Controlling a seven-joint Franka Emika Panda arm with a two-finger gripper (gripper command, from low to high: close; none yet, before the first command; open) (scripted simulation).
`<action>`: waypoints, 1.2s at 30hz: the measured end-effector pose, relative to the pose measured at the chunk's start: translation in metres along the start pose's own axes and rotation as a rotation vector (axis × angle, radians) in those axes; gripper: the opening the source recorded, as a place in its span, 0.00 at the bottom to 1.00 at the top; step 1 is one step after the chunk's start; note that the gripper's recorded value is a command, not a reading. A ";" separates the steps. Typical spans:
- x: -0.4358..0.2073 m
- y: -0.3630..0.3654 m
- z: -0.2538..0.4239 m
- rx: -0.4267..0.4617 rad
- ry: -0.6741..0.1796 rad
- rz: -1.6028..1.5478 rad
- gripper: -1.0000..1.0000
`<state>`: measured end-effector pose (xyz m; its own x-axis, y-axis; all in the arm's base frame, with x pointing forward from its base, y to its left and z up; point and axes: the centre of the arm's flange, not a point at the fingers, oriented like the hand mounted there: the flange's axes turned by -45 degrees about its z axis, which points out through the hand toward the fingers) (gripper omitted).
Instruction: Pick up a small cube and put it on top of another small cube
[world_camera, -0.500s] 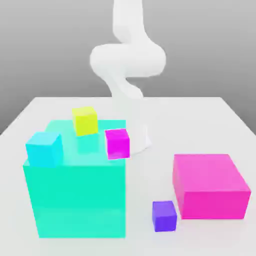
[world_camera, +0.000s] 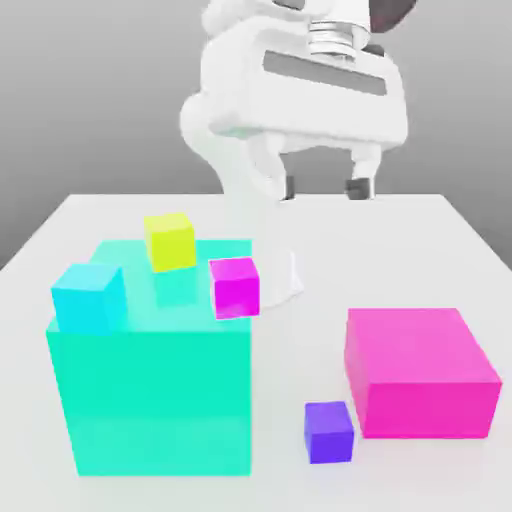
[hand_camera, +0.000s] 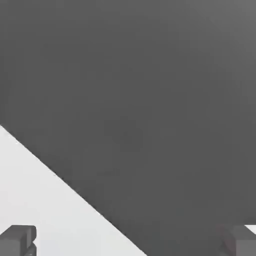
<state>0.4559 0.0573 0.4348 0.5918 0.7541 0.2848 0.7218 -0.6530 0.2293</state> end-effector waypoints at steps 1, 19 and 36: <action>-0.002 -0.006 0.016 0.018 -0.016 -0.049 0.50; -0.084 -0.128 0.235 0.334 -0.187 -0.763 0.50; -0.068 -0.112 0.198 0.323 -0.181 -0.766 0.00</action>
<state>0.4060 0.0930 0.2058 -0.0731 0.9973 -0.0004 0.9972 0.0731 0.0132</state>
